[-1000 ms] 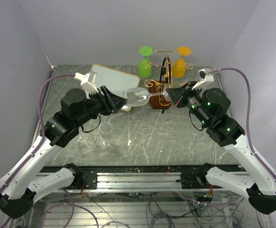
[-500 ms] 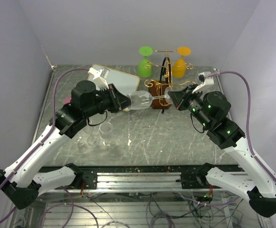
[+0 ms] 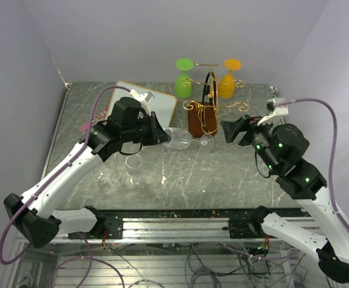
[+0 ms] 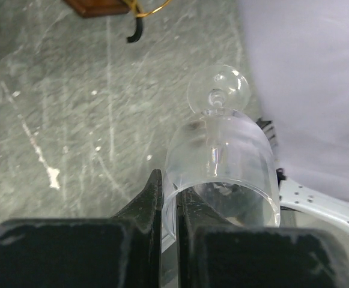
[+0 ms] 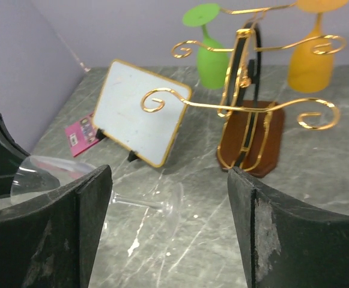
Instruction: Take the wine glass off the wine glass rack
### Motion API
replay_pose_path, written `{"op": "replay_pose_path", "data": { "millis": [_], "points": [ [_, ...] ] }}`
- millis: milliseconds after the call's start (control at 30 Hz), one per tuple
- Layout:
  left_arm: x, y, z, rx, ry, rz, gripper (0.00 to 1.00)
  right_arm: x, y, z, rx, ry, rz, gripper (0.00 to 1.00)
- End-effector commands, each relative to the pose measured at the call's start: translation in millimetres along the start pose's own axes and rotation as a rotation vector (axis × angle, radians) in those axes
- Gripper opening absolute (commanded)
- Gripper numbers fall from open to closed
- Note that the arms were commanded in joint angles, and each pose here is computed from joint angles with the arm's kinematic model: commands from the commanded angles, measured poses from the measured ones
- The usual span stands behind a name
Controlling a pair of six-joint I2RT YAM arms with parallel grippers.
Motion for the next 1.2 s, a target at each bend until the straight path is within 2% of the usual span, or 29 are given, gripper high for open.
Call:
{"op": "replay_pose_path", "data": {
  "millis": [0, 400, 567, 800, 1167],
  "points": [
    [1.0, -1.8, 5.7, -0.07, 0.083, 0.058, 0.07, 24.6, 24.5, -20.7, 0.046, -0.104, -0.077, 0.79],
    [-25.1, -47.6, 31.2, -0.268, 0.407, 0.309, 0.07, 32.4, 28.3, -32.0, 0.057, -0.157, -0.107, 0.82],
    [-25.1, -53.5, 38.5, -0.334, 0.484, 0.353, 0.07, 30.6, 23.6, -35.5, 0.074, -0.176, -0.089, 0.82],
    [-16.7, -63.3, 69.0, -0.391, 0.631, 0.426, 0.07, 33.0, 21.5, -40.0, 0.081, -0.192, -0.093, 0.82],
    [-12.4, -68.1, 85.6, -0.393, 0.703, 0.42, 0.07, 27.1, 14.8, -42.7, 0.109, -0.209, -0.068, 0.82]
  ]
}}
Point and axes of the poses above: each gripper's point midway between its finger pads, its own x axis back along the fingers, its own z axis along the line the jaws close on, y = z × x, the point moved 2 cm from there along x, back along the fingers, and after that the axes turned 3 degrees about -x, right-handed, at the moved point
